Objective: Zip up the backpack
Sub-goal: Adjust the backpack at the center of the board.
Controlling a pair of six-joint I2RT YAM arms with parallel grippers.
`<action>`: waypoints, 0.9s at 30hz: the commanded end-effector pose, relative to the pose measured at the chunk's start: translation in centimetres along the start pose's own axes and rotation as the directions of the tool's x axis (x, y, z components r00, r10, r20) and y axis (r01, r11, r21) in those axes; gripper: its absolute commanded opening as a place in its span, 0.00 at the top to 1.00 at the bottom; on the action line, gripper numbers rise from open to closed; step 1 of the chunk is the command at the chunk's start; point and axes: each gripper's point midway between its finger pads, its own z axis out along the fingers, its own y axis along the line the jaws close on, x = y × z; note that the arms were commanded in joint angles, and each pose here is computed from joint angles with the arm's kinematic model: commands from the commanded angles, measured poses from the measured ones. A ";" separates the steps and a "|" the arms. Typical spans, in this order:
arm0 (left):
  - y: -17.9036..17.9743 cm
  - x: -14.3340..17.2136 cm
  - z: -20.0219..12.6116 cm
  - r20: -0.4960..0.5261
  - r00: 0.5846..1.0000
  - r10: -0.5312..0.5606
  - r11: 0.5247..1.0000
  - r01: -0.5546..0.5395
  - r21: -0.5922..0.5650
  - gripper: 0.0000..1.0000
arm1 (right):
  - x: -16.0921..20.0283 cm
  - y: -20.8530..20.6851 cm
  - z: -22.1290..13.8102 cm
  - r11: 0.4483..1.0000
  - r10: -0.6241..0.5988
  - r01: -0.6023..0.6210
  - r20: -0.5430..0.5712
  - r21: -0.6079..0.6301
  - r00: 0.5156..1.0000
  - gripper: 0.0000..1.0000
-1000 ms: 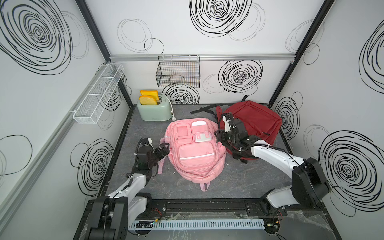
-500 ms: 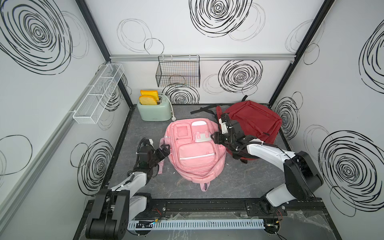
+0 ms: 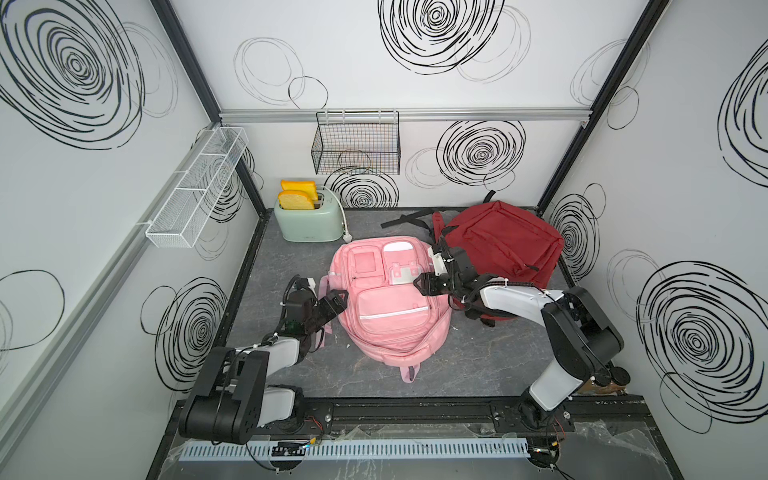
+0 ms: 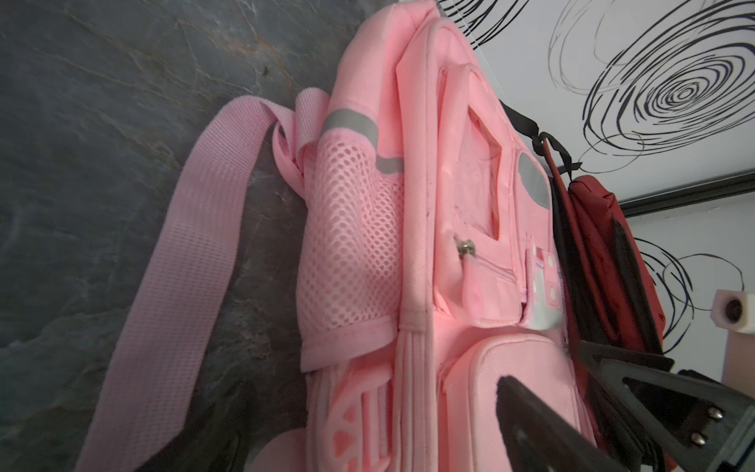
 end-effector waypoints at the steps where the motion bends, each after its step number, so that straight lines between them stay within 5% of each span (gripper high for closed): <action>1: -2.3 -1.4 0.4 0.041 0.999 0.022 0.997 -0.025 0.077 0.06 | 1.3 -0.5 1.0 1.000 0.014 -0.014 -0.030 0.000 0.999 0.39; 14: -1.9 -0.1 1.2 0.003 1.000 0.025 0.997 -0.025 0.068 0.08 | 2.0 -2.4 1.6 0.996 0.014 -0.008 -0.058 0.092 0.998 0.40; 27: -3.4 0.9 1.7 -0.029 0.998 0.058 0.993 -0.055 0.108 0.25 | 2.8 -1.9 2.4 0.999 0.025 -0.021 -0.081 0.044 0.996 0.40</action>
